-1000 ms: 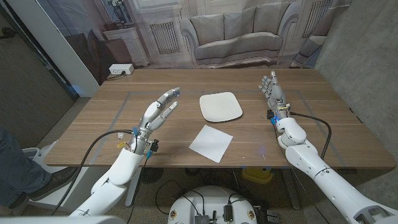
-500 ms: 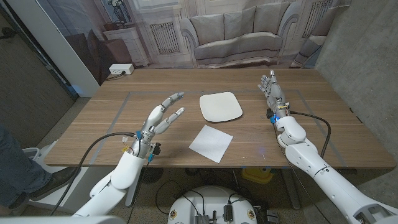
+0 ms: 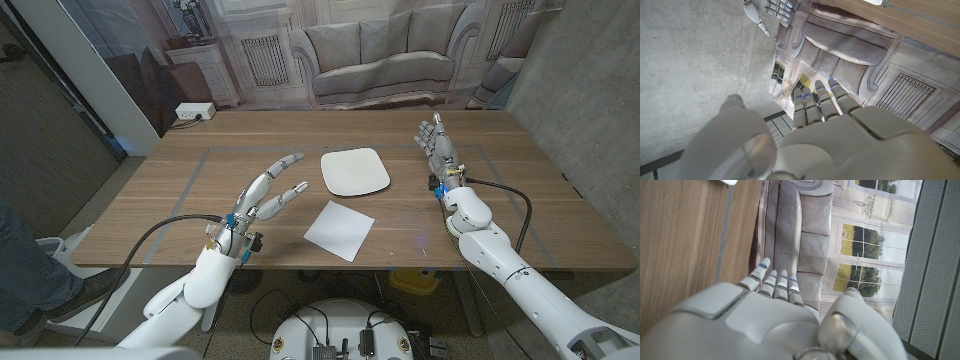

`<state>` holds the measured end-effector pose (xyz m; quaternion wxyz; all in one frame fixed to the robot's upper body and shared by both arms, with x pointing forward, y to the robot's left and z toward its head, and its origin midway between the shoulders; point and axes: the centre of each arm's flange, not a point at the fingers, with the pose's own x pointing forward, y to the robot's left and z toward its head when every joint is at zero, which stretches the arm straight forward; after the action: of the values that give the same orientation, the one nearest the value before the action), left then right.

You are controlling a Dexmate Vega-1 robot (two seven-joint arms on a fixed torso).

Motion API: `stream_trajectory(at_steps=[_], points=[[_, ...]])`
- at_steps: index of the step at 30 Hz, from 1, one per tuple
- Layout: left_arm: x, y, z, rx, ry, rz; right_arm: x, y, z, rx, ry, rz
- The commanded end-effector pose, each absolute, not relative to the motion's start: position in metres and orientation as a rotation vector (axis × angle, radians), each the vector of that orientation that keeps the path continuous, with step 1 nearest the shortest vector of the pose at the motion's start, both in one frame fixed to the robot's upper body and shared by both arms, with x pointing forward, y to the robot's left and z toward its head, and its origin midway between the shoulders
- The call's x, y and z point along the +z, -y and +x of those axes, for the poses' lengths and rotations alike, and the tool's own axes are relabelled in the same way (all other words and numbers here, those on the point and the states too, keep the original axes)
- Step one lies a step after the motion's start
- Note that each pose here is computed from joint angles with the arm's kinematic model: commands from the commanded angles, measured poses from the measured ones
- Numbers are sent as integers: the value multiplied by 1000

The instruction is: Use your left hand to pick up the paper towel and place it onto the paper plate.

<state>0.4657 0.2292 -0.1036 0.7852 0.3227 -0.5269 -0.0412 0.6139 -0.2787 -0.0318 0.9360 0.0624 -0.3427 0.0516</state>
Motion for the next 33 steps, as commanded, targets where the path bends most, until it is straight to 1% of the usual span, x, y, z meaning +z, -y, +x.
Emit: stream_trajectory(at_steps=[1, 33], points=[[-104, -220, 458, -44, 1151, 815, -34, 281, 612, 107, 699, 128], [-101, -200, 448, 58, 1188, 1061, -36, 287, 608, 102, 695, 131]])
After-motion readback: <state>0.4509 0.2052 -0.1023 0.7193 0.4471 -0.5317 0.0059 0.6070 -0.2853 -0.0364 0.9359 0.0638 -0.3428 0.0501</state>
